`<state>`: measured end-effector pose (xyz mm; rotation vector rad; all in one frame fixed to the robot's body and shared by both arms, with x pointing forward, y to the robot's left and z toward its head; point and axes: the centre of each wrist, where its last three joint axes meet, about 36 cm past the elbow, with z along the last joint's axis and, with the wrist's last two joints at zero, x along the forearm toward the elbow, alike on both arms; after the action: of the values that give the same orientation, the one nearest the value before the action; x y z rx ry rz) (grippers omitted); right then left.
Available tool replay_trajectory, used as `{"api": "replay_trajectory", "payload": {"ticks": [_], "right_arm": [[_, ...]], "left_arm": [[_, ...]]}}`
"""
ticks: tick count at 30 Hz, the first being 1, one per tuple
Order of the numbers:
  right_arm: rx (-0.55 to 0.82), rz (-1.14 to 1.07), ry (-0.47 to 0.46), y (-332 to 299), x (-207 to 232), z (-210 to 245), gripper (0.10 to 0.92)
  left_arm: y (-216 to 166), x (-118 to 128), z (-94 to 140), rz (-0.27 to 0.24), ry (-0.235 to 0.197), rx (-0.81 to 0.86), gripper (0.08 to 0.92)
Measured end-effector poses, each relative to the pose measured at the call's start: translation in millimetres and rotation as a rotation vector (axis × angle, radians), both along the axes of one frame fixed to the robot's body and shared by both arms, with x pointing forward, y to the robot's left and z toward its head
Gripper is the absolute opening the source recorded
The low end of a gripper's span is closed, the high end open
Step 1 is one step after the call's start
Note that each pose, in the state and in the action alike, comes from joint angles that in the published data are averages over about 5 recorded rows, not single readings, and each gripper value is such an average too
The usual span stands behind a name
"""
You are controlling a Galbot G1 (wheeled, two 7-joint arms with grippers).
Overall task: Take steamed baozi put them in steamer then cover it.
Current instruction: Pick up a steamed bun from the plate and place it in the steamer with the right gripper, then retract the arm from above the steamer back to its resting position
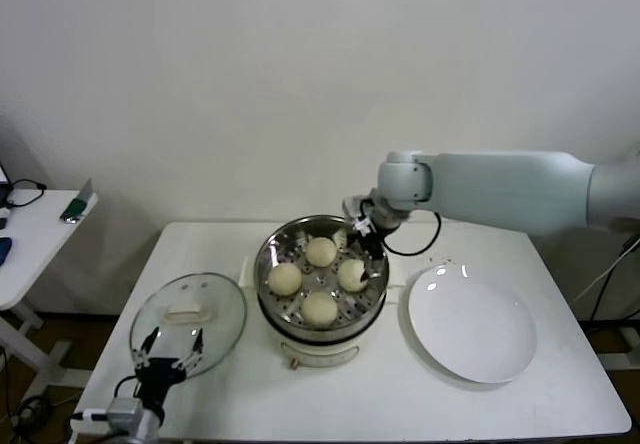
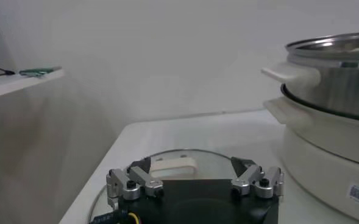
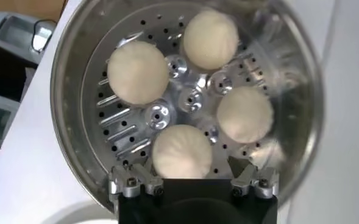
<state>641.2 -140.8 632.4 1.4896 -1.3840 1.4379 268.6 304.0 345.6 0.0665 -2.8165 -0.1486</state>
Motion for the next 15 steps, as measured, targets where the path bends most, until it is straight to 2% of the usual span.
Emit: {"api": "replay_trajectory", "payload": {"ticks": [7,15], "right_arm": [[0.205,-0.129,-0.03,-29,6,35,0.823],[0.565,-0.364,-0.161,-81,-2,40,0.823]], "left_arm": [[-3,4,10,0.005,-0.007,-0.013,0.823],[-5,15,22,0.01,-0.026,-0.013,0.823]]}}
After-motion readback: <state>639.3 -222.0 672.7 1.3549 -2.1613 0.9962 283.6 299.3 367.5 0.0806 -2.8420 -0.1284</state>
